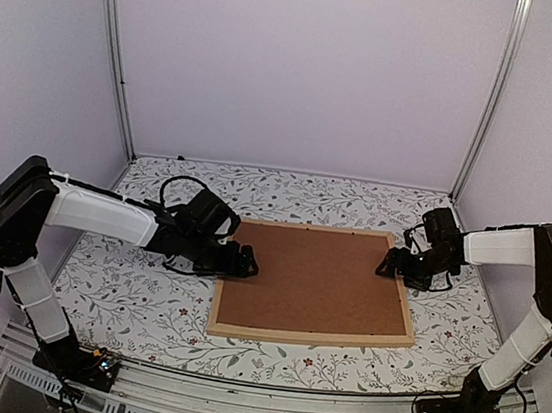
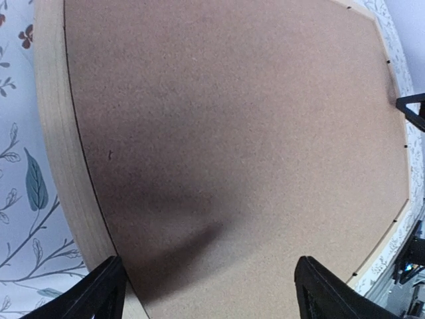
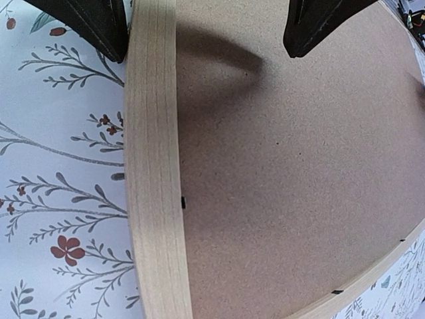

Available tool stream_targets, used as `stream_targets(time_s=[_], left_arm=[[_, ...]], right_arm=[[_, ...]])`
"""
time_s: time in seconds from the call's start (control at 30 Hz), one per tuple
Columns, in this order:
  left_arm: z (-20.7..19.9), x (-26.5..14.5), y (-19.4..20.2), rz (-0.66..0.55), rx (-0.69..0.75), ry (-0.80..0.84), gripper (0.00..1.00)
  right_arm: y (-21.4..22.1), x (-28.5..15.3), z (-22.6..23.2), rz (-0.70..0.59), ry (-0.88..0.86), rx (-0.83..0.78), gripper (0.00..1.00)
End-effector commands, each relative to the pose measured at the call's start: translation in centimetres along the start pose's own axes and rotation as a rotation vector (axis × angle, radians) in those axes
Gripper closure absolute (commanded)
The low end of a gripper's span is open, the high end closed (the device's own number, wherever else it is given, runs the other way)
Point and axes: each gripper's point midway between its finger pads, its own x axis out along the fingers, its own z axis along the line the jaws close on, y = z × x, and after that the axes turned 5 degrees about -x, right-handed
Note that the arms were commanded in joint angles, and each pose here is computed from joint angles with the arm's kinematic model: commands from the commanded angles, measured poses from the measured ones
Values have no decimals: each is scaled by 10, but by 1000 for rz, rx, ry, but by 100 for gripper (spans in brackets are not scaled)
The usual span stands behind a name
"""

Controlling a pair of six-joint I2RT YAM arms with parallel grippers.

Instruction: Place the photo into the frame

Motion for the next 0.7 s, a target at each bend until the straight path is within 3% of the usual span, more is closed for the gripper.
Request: stream_targets(time_s=[0.0, 0.67], left_arm=[[-71, -31, -22, -52, 3, 339, 11], [-112, -78, -48, -107, -75, 649, 14]], right_arm=[[20, 2, 43, 64, -169, -27, 16], [17, -3, 49, 50, -177, -39, 16]])
